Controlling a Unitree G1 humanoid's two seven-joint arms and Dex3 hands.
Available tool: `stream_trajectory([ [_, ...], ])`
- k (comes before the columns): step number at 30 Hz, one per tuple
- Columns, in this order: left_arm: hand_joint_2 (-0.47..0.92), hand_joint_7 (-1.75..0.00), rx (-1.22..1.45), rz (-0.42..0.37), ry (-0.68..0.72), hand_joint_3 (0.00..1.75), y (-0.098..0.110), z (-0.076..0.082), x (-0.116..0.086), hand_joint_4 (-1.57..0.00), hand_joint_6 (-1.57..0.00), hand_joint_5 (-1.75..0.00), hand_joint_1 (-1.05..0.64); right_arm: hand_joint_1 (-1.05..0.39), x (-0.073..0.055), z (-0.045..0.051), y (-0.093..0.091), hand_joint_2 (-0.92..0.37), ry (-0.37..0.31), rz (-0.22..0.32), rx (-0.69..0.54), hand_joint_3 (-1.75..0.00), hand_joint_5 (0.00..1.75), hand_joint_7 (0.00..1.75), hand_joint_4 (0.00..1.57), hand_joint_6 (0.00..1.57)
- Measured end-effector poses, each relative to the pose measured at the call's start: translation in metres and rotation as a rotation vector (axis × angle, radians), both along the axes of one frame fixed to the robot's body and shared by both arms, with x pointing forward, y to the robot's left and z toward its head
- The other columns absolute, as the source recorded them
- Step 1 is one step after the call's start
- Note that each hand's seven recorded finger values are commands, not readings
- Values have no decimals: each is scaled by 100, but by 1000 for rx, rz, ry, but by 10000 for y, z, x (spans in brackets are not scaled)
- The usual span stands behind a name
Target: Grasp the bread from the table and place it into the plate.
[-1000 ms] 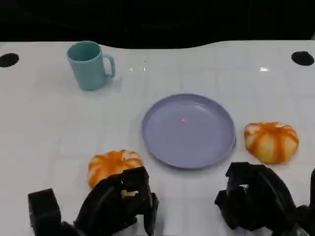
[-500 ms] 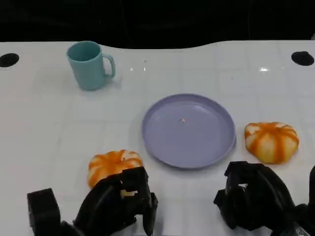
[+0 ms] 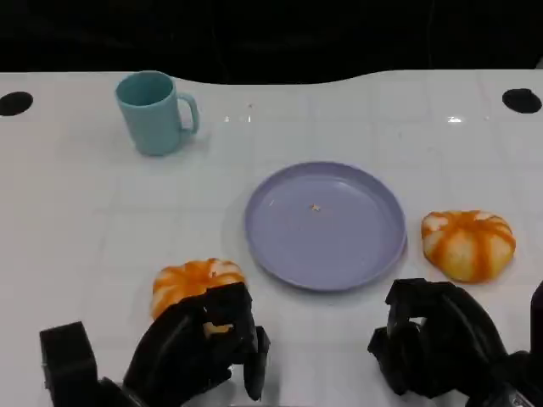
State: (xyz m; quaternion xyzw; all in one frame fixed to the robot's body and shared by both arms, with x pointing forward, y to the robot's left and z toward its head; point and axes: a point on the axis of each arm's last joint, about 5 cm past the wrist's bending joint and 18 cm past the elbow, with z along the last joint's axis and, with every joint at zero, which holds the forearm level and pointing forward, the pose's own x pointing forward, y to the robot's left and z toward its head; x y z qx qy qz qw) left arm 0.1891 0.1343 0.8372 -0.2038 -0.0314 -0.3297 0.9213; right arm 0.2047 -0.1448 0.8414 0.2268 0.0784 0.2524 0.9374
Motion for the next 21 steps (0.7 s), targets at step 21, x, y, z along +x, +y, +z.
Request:
stream_trajectory([
  [21,92,-72,403,126,-386,9,295,475,82,-59,-45,-108,-84,-105,11,35,2,-1,-19,-4,-13,-152,146,100,146,157],
])
